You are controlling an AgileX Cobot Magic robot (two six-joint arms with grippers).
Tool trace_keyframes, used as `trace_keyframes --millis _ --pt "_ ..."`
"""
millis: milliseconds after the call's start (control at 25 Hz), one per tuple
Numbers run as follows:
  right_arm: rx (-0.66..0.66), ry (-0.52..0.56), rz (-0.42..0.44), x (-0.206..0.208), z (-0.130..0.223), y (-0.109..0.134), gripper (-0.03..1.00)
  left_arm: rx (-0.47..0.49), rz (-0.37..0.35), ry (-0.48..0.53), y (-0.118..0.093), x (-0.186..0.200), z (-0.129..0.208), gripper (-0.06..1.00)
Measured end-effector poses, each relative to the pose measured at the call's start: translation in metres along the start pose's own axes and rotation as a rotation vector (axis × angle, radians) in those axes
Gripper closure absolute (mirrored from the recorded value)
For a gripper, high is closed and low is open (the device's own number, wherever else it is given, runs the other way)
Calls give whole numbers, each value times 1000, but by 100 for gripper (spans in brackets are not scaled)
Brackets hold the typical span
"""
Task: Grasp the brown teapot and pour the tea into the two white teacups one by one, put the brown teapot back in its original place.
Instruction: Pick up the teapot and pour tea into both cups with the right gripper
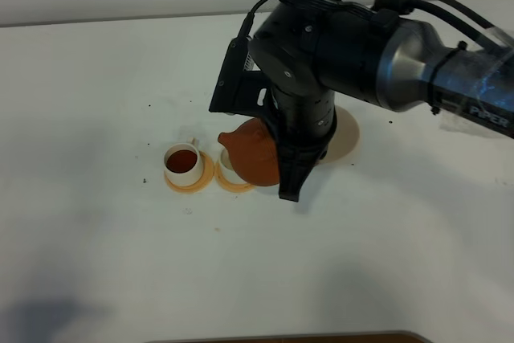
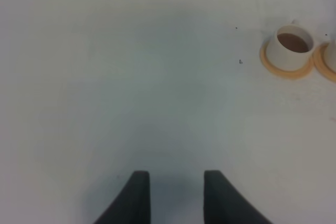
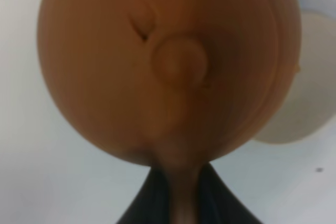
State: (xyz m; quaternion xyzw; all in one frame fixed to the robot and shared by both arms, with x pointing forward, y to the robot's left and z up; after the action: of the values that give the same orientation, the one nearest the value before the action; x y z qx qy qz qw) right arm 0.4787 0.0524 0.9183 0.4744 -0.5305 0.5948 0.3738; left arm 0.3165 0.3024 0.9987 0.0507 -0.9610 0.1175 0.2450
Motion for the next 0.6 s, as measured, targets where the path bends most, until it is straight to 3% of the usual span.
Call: trace_keyframes --millis 280,600 --pt "91 13 122 -17 5 -14 84 0 0 0 0 0 0 65" --pt "207 105 181 -43 9 -20 84 0 0 0 0 0 0 65"
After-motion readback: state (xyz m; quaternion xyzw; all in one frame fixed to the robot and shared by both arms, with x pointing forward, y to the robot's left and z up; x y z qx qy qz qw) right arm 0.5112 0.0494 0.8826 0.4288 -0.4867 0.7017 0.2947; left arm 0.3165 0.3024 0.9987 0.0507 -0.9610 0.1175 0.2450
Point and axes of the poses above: a point on each arm's last joint axis where the gripper is mounted, x pointing back along that axis away from the gripper, y along the wrist's bending axis when the last joint is at zero, z = x × y, the point moved 9 cm from there along -x, pointing out along that axis toward the gripper, and after that the axes turned 10 degrees about x, right-handed, at the moved point
